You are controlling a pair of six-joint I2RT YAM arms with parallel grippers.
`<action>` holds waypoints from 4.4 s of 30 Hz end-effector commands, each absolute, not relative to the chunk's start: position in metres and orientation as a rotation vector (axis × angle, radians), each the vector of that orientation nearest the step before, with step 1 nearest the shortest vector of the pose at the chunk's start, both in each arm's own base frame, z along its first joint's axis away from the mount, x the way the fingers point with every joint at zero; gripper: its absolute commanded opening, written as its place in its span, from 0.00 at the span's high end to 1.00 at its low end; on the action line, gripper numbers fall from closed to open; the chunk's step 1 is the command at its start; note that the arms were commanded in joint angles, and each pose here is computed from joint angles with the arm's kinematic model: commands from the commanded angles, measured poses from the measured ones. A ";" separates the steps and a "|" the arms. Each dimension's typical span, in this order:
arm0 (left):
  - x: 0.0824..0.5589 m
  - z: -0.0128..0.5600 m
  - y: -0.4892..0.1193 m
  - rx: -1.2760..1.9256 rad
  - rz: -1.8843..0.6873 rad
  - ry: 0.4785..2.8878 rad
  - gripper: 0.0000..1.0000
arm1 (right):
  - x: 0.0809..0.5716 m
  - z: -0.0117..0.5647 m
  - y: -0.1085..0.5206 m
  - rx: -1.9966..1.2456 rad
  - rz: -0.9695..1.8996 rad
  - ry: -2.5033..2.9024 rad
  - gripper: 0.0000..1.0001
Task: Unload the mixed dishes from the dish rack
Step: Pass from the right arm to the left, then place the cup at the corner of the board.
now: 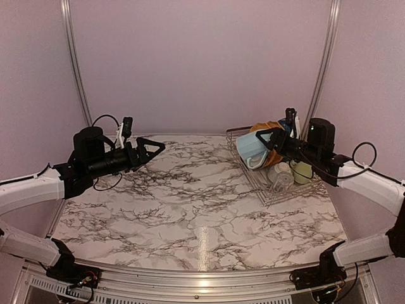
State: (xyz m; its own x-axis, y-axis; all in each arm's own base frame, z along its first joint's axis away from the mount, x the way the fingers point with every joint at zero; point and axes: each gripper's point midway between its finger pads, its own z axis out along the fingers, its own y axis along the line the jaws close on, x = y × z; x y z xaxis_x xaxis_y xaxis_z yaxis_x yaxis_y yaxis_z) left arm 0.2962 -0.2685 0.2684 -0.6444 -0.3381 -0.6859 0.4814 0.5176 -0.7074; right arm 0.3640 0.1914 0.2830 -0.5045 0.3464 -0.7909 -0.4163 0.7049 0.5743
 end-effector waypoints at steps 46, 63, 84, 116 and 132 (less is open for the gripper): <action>0.254 0.254 -0.454 0.178 -1.820 1.696 0.11 | 0.306 0.341 0.300 -0.055 1.714 1.442 1.00; 0.264 0.256 -0.460 0.150 -1.796 1.698 0.57 | 0.300 0.335 0.304 -0.029 1.727 1.458 1.00; 0.271 0.242 -0.434 0.161 -1.618 1.804 1.00 | 0.316 0.290 0.303 -0.021 1.626 1.654 0.36; 0.389 0.152 -0.099 0.016 -0.193 2.779 1.00 | 0.378 0.224 0.153 -0.258 0.053 2.288 0.01; 0.431 0.119 -0.026 -0.043 0.191 2.843 1.00 | 0.380 0.224 0.150 -0.220 0.047 2.340 0.01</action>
